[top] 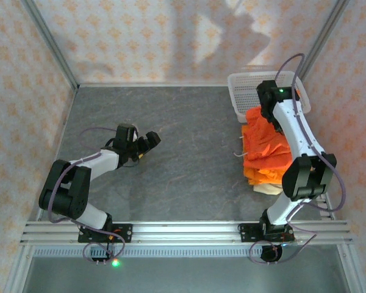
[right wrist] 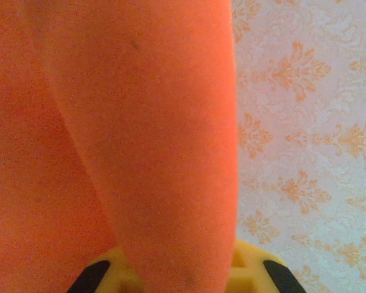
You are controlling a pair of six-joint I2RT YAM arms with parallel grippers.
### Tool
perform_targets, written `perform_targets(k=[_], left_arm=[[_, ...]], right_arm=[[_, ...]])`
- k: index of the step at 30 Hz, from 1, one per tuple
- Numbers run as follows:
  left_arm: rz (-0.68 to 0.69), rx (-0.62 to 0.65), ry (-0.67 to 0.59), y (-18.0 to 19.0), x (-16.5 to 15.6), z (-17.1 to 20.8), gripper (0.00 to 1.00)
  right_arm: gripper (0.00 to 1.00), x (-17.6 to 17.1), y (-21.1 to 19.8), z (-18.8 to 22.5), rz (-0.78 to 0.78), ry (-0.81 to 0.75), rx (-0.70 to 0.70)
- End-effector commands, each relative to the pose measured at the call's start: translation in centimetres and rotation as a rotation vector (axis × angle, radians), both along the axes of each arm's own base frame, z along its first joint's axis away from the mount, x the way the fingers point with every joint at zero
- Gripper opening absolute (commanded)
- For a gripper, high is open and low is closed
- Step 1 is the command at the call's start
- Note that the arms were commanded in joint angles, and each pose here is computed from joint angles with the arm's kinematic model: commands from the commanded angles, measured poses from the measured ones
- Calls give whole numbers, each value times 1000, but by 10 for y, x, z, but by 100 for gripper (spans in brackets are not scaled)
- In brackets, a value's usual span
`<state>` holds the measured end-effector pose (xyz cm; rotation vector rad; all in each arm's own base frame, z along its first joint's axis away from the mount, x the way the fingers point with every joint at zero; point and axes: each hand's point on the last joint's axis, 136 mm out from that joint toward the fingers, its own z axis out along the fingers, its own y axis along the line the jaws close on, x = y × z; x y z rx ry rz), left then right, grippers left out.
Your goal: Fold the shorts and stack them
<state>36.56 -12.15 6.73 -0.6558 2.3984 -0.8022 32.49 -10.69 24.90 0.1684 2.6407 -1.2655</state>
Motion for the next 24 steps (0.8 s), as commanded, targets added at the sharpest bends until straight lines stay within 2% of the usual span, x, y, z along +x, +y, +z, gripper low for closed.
perform_targets(k=[1, 4, 10, 11, 15, 16, 17, 19, 24], left_arm=[[-16, 8, -7, 1, 4, 5, 100], [-19, 11, -6, 1, 3, 4, 100], [-21, 9, -9, 2, 2, 5, 100], [-21, 9, -12, 2, 2, 6, 100], [-12, 20, -36, 8, -1, 15, 100], [-9, 28, -43, 11, -2, 18, 100], [-6, 38, -52, 13, -3, 22, 100], [-2, 51, -69, 18, -5, 29, 100], [7, 52, -88, 22, -7, 37, 100]], right_arm=[[10, 5, -17, 10, -16, -6, -143], [13, 5, -25, 7, -28, 21, -202], [29, 0, -38, -1, -64, 44, -210], [34, -2, -42, -2, -78, 45, -208], [69, -10, -53, 16, -163, -55, -172], [80, -11, -49, 22, -177, -108, -111], [84, -9, -42, 26, -183, -167, -18], [88, -4, -18, 30, -156, -276, 196], [98, 9, 91, 25, 33, -432, 893]])
